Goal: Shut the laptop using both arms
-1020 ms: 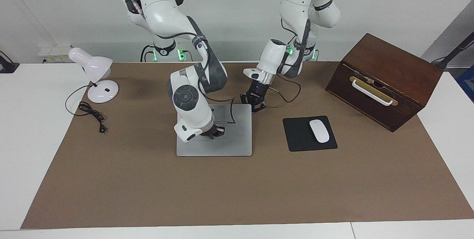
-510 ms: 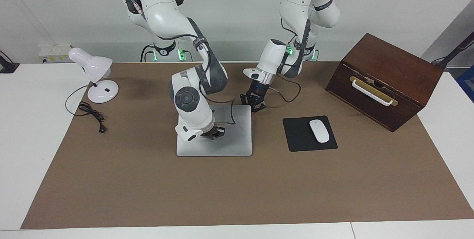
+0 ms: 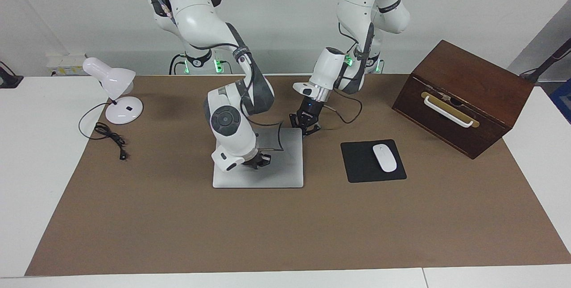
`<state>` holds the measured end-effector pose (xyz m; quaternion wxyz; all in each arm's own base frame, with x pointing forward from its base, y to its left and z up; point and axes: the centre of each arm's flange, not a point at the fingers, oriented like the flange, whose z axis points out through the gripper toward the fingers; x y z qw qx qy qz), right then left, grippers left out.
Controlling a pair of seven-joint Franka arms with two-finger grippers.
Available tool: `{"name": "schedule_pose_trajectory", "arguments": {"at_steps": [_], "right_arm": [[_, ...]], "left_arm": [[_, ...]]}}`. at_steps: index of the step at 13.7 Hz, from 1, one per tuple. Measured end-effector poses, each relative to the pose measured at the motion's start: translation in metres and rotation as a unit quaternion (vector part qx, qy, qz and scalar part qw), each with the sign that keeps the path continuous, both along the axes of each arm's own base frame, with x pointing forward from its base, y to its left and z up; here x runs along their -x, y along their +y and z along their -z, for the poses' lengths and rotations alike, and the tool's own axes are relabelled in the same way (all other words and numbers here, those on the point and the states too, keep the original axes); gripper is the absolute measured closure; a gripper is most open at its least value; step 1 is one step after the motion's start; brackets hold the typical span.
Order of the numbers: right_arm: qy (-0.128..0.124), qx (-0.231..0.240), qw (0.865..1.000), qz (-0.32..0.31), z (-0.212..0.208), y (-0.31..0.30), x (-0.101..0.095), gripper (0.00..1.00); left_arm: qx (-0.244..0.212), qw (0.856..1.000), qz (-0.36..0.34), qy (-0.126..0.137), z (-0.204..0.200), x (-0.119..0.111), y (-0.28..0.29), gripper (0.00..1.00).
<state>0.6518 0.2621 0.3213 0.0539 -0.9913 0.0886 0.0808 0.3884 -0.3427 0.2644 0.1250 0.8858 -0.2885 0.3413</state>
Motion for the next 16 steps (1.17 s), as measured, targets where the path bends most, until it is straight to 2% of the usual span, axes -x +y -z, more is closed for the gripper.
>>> {"name": "schedule_pose_trajectory", "arguments": {"at_steps": [16], "right_arm": [[-0.004, -0.001, 1.000, 0.001, 0.0014, -0.0002, 0.0009, 0.99]], "left_arm": [[0.000, 1.000, 0.000, 0.000, 0.0000, 0.0000, 0.0000, 0.99]]}}
